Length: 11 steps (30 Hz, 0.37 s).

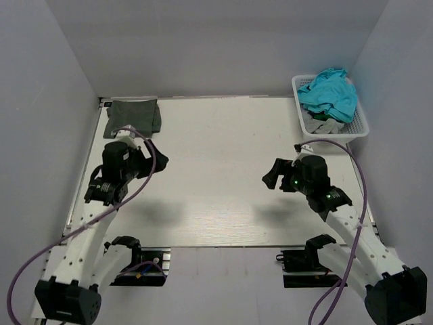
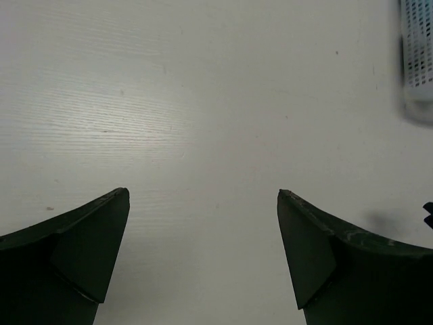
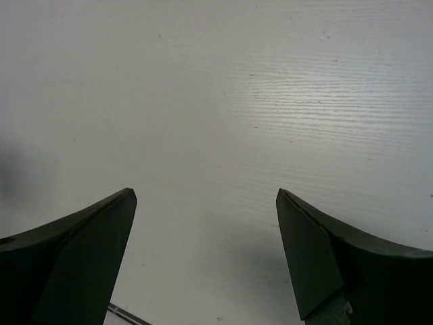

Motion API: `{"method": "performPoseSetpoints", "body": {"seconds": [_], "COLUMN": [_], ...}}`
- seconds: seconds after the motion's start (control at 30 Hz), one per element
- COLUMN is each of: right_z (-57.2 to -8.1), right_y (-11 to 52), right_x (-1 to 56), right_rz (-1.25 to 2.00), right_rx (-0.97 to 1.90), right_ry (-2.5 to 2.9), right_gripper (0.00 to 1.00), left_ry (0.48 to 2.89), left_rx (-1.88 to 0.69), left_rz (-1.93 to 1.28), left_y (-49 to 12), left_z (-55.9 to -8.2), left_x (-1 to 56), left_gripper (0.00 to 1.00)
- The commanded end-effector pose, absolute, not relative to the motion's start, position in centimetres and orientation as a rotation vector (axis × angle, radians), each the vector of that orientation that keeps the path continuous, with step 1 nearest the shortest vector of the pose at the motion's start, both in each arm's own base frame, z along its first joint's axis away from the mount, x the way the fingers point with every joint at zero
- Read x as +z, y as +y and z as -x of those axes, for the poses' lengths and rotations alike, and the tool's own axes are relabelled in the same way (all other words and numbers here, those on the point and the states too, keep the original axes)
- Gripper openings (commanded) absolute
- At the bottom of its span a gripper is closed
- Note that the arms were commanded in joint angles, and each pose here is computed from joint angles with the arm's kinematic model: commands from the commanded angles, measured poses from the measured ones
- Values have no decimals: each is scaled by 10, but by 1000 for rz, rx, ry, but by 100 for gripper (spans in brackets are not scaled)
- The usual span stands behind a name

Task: Fold and stack the t-shirts
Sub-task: Put the neatly folded tshirt into the corner of the board with the left arm

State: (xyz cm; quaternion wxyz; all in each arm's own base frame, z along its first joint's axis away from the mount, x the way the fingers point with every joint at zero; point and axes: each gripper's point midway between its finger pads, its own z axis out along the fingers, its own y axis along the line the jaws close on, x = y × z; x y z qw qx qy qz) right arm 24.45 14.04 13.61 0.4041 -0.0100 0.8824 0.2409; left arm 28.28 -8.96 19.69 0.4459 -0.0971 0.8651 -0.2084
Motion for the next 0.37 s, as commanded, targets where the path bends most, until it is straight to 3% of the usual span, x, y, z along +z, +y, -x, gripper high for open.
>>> {"method": "performPoseSetpoints", "body": {"seconds": [0.0, 0.33], "right_z": [-256, -258], "right_y": [143, 133], "right_x": [171, 186], "right_rz": [-15, -57], "right_rx": [666, 619], "right_ry": [2054, 2003], "right_gripper": [90, 90], "left_ry": [2159, 2121], "left_rx": [-415, -351], "left_rz": [337, 356], "left_y": [-69, -58], "left_z": [-264, -266], "left_x": [201, 215], "left_gripper": [100, 100]}}
